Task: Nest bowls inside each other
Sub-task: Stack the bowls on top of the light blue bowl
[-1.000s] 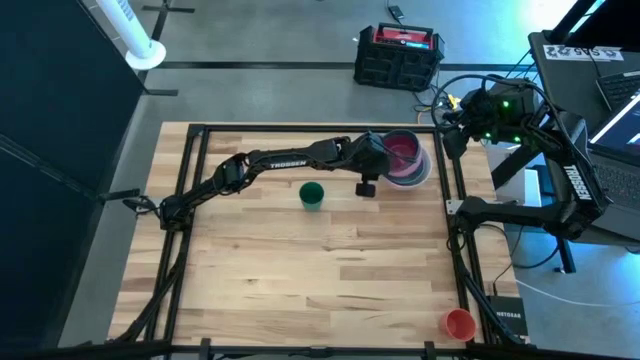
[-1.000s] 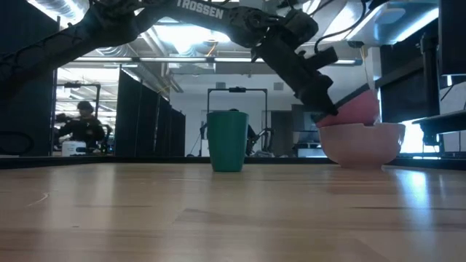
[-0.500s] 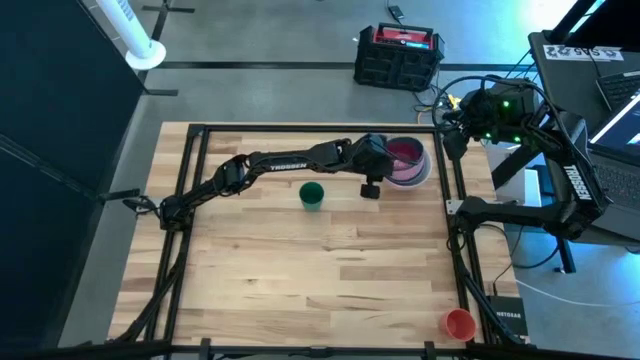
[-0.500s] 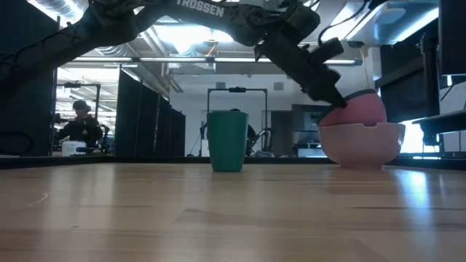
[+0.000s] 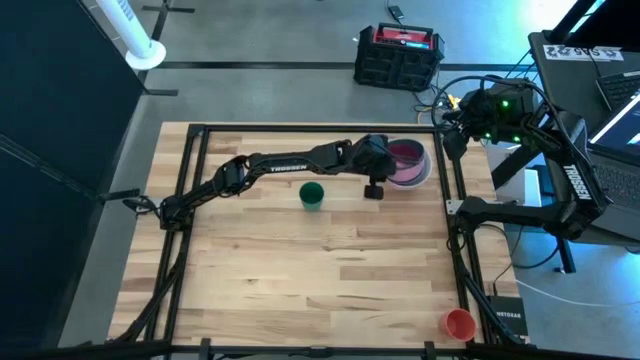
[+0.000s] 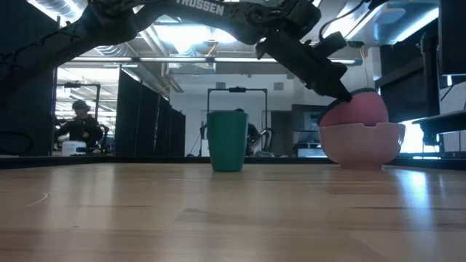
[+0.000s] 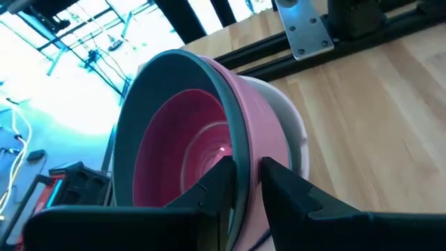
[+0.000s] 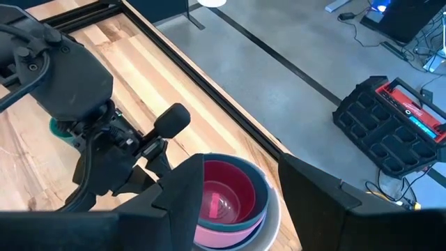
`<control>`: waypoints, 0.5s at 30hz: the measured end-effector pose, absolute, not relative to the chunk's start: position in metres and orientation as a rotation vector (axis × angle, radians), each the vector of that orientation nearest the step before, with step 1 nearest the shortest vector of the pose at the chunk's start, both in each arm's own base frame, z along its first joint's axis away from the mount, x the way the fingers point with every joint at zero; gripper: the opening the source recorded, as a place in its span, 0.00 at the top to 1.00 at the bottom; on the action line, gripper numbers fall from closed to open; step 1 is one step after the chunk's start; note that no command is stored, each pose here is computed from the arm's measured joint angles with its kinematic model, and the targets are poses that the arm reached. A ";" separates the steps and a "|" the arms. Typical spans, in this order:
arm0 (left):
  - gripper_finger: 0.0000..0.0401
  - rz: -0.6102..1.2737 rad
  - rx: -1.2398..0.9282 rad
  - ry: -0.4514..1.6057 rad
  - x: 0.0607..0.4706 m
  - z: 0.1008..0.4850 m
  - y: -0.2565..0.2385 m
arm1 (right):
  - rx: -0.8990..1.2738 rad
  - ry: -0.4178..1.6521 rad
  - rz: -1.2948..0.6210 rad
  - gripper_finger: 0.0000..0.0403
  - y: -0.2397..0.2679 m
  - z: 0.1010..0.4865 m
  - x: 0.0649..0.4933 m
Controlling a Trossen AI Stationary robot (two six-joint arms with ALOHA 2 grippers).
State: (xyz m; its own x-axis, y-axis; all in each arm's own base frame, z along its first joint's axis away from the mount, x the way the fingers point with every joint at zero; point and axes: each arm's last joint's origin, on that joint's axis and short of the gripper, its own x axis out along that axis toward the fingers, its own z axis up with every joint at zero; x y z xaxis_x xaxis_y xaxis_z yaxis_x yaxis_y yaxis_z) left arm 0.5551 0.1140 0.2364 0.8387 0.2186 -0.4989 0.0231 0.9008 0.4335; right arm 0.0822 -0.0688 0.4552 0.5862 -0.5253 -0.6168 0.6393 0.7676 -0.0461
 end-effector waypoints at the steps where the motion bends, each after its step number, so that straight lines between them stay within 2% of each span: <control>1: 0.86 0.111 0.435 0.565 0.555 0.237 0.114 | 0.189 0.654 -0.684 0.57 -0.069 0.455 0.082; 8: 0.86 0.140 0.354 0.540 0.556 0.238 0.115 | 0.189 0.654 -0.684 0.57 -0.069 0.455 0.082; 15: 0.86 0.121 0.464 0.552 0.553 0.244 0.120 | 0.189 0.654 -0.683 0.57 -0.069 0.455 0.082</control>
State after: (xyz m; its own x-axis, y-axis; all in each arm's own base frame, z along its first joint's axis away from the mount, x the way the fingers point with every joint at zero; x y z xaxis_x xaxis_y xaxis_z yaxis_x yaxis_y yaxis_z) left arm 0.5530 0.1200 0.2435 0.8471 0.2333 -0.4776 0.0117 0.8901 0.4556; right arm 0.0822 -0.0688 0.4552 0.5862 -0.5253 -0.6168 0.6394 0.7675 -0.0460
